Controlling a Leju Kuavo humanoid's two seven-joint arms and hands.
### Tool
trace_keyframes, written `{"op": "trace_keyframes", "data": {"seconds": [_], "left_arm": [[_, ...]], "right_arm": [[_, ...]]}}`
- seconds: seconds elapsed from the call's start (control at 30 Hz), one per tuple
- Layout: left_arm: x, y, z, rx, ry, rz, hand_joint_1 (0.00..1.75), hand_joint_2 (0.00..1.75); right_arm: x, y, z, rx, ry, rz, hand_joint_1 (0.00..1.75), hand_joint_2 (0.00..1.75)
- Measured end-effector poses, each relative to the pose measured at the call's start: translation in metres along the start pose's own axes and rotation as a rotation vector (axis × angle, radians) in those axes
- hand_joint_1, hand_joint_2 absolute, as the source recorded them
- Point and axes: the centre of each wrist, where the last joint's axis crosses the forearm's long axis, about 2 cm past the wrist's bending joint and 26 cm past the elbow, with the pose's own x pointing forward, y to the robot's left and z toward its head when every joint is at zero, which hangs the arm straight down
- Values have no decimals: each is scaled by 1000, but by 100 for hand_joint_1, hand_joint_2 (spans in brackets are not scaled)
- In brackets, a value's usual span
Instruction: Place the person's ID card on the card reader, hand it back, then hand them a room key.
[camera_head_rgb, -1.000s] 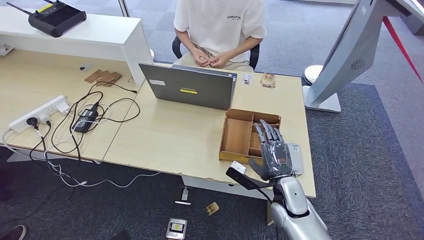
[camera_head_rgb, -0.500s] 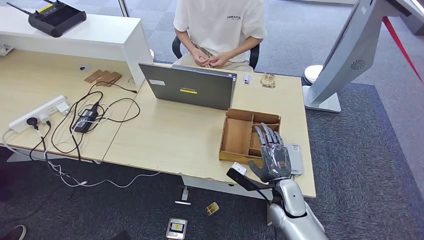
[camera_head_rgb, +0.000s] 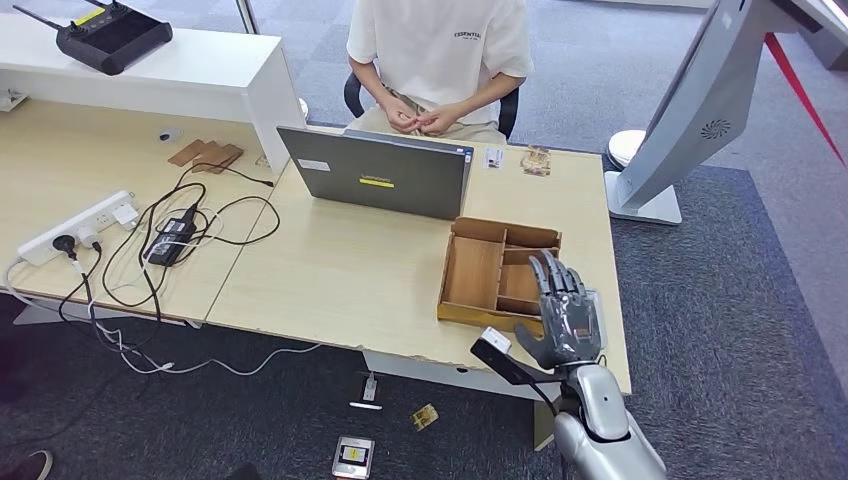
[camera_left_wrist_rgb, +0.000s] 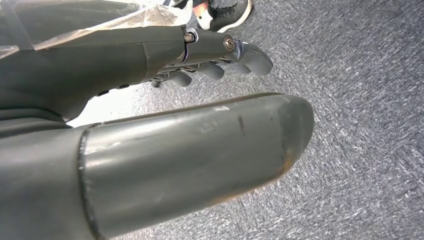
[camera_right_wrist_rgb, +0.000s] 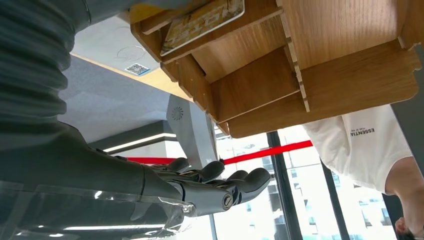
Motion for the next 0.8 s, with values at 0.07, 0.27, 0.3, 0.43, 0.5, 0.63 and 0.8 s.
{"op": "trace_keyframes", "data": {"seconds": [0.07,0.27,0.3,0.43,0.5,0.63,0.8], "left_arm": [[0,0,0,0,-1,-1,0,0],[0,0,0,1,-3,-4,0,0],[0,0,0,1,-3,-4,0,0],[1,1,0,2,-5,-9,0,0],[2,1,0,3,-6,-9,0,0],[2,2,0,3,-6,-9,0,0],[2,2,-1,3,-6,-9,0,0]], "right_arm": [[-1,1,1,4,1,1,0,175],[-2,2,4,18,6,2,0,175],[-2,2,4,21,7,2,0,175],[-3,3,5,38,8,2,0,175],[-2,3,5,44,7,1,0,175],[0,4,5,63,6,-10,0,175],[0,4,2,80,1,-39,0,175]]}}
